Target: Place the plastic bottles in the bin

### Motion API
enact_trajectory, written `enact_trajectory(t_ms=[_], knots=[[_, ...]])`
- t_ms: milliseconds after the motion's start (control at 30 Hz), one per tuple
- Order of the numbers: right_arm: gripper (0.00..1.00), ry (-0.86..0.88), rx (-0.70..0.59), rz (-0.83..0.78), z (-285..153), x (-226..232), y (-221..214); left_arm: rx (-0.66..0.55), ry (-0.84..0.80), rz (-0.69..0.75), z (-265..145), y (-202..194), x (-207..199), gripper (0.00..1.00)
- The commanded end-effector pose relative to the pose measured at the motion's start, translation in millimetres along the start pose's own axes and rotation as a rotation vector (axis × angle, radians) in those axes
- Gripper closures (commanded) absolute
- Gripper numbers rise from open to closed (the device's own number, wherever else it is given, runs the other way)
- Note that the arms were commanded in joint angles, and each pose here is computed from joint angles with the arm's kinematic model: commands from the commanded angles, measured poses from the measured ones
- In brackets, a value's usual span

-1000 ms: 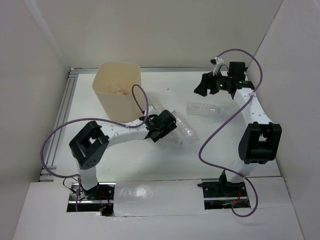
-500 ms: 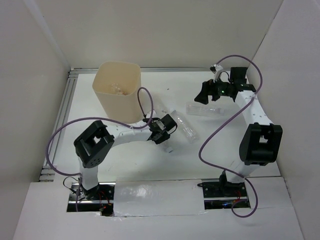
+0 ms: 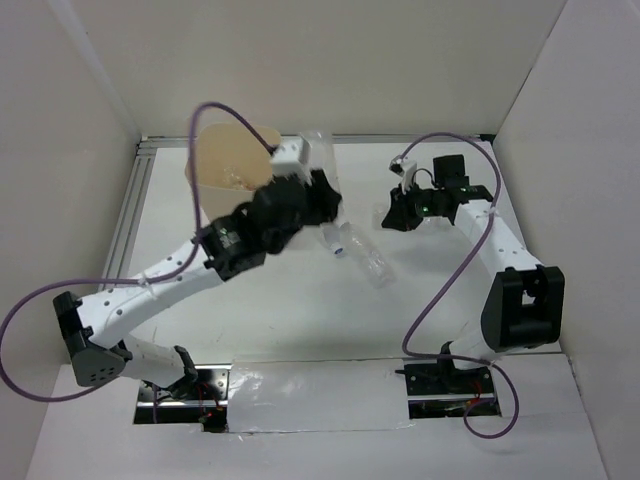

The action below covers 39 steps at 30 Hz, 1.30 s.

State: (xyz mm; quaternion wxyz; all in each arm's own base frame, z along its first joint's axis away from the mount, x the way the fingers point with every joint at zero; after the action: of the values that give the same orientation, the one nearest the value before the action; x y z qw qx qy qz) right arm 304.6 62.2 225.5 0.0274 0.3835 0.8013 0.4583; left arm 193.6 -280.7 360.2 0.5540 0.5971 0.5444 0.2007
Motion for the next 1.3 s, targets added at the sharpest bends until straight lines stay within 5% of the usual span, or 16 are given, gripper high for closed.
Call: enact_trajectory(t_ms=[0, 67, 100, 133, 200, 367, 600, 667, 700, 867, 1133, 1267], knots=[[0.67, -0.032, 0.022, -0.010, 3.2, 10.4, -8.5, -0.285, 0.155, 0.073, -0.5, 80.4, 35.2, 0.99], [0.53, -0.042, 0.044, 0.006, 9.1, 16.7, -14.5, -0.382, 0.268, 0.045, 4.4, 111.0, 67.3, 0.99], [0.40, -0.050, 0.045, 0.006, 11.1, 18.1, -13.3, -0.398, 0.292, 0.036, 6.5, 118.0, 78.6, 0.98], [0.16, -0.067, 0.055, -0.001, 12.4, 18.8, -13.4, -0.426, 0.346, 0.030, 5.2, 127.6, 91.1, 0.98], [0.00, -0.071, 0.093, 0.025, 23.1, 22.2, -16.9, -0.434, 0.462, 0.011, 15.9, 139.8, 126.1, 0.90], [0.00, -0.160, 0.146, 0.048, 44.6, 21.7, -23.1, -0.418, 0.642, -0.034, 22.8, 143.5, 195.3, 0.69], [0.00, -0.313, 0.209, 0.076, 77.4, 12.0, -38.7, -0.271, 0.650, -0.038, 47.1, 118.8, 225.0, 0.39], [0.00, -0.329, 0.214, 0.075, 85.5, 10.6, -40.5, -0.252, 0.656, -0.048, 48.0, 113.8, 229.3, 0.26], [0.00, -0.343, 0.241, 0.076, 91.8, 8.8, -48.4, -0.245, 0.659, -0.055, 49.2, 110.2, 230.5, 0.05], [0.00, -0.362, 0.284, 0.090, 107.2, 1.7, -62.4, -0.252, 0.617, -0.045, 39.3, 113.6, 224.7, 0.01], [0.30, -0.358, 0.314, 0.079, 114.7, -3.4, -72.2, -0.294, 0.306, 0.132, -5.8, 99.7, 159.9, 0.01], [0.75, -0.244, 0.258, 0.024, 84.9, 7.4, -40.7, -0.283, 0.023, 0.186, -36.4, 64.6, 128.3, 0.01]])
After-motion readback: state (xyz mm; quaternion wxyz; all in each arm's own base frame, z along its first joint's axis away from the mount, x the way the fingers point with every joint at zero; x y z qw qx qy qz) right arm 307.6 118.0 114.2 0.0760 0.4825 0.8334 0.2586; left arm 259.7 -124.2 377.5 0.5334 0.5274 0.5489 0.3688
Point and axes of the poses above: each gripper's point midway between its finger pads, its own z axis out along the fingers, its own x axis along the line the jaws close on, y = z × x, the point moved 10 cm from there along -z, back along the fingers, and after that the axes turned 5 degrees about z, right-handed, at the moved point
